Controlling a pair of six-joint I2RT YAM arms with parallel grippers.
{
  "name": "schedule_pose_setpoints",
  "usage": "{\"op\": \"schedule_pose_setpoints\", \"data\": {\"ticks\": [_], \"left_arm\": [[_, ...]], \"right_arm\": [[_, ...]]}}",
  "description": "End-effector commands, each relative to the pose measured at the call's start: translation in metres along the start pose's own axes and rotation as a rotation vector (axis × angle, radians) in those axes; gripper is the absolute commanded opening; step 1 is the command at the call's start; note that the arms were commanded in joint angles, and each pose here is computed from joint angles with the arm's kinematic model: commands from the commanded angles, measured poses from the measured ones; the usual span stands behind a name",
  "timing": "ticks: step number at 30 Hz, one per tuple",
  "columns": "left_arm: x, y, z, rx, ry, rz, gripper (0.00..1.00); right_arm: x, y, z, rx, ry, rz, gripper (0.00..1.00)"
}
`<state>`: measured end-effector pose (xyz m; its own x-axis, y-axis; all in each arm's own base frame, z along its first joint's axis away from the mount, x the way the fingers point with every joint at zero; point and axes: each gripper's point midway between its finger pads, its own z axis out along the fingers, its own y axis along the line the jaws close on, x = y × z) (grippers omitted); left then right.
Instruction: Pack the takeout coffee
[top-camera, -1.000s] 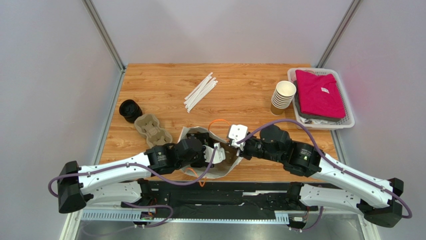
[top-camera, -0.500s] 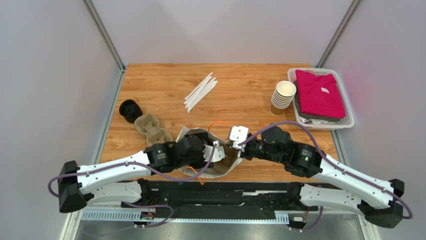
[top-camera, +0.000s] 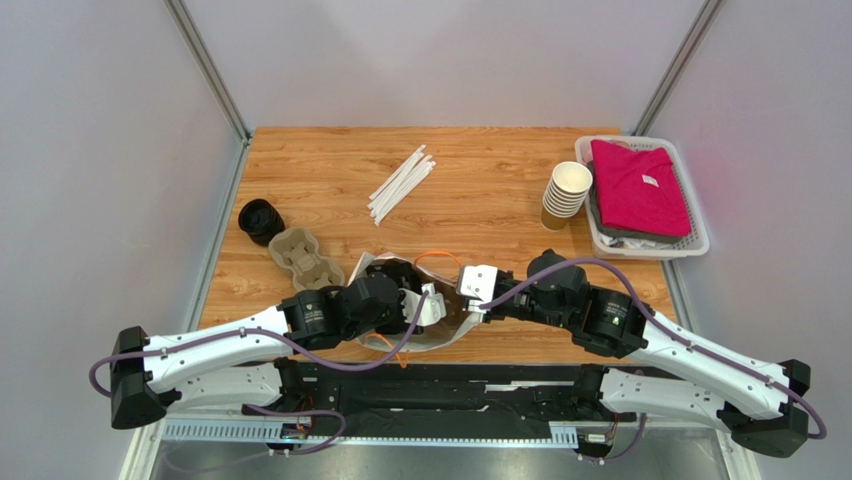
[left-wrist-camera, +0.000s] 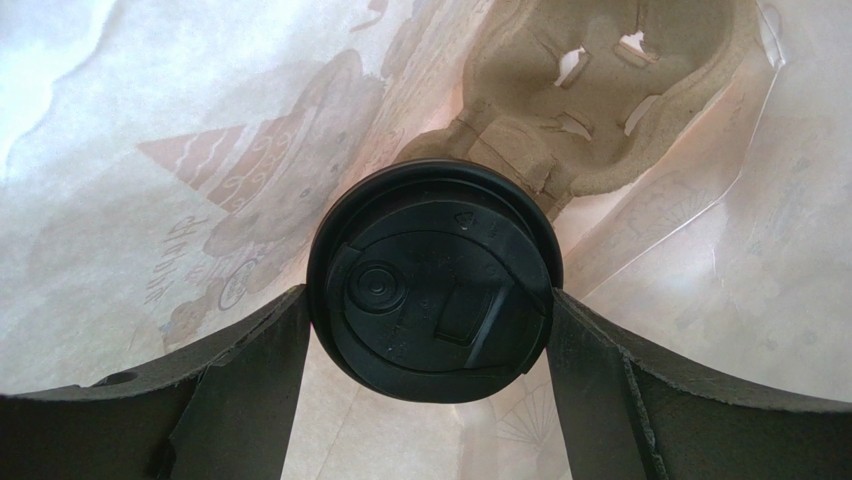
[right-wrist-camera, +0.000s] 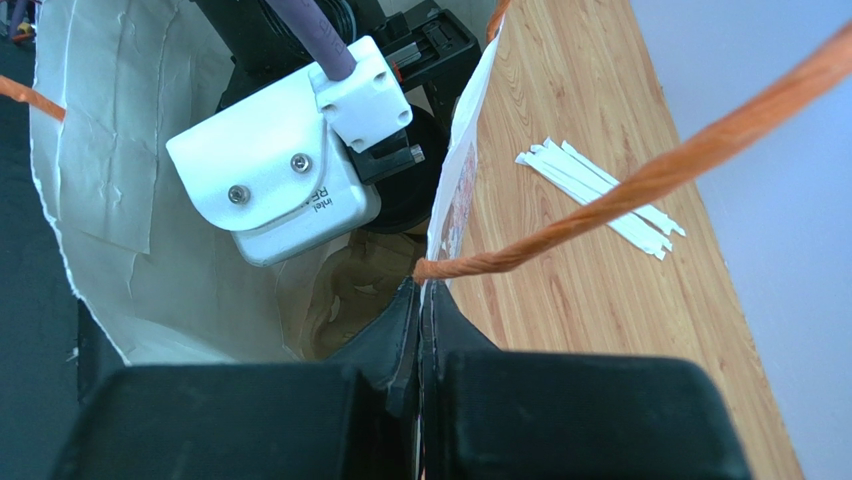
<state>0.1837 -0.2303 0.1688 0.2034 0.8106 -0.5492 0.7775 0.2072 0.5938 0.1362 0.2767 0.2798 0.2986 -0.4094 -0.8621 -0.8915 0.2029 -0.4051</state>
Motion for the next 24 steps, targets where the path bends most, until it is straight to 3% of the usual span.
{"op": "schedule_pose_setpoints", "data": {"ticks": [1,11,24], "left_arm": [[-0.004,0.01,-0.002,-0.054,-0.024,0.004,0.0],[0.012,-0.005,0.001,-0.015,0.022,-0.03,0.0],[0.03,-0.034,0.009,0.177,0.114,-0.149,0.0]], "right_arm": [[-0.023,-0.005,0.001,0.009,-0.091,-0.085,0.0],[-0.021,-0.008,0.009,0.01,-0.081,-0.122,0.0],[-0.011,-0.014,0.019,0.028,-0.033,-0.066,0.0]]}}
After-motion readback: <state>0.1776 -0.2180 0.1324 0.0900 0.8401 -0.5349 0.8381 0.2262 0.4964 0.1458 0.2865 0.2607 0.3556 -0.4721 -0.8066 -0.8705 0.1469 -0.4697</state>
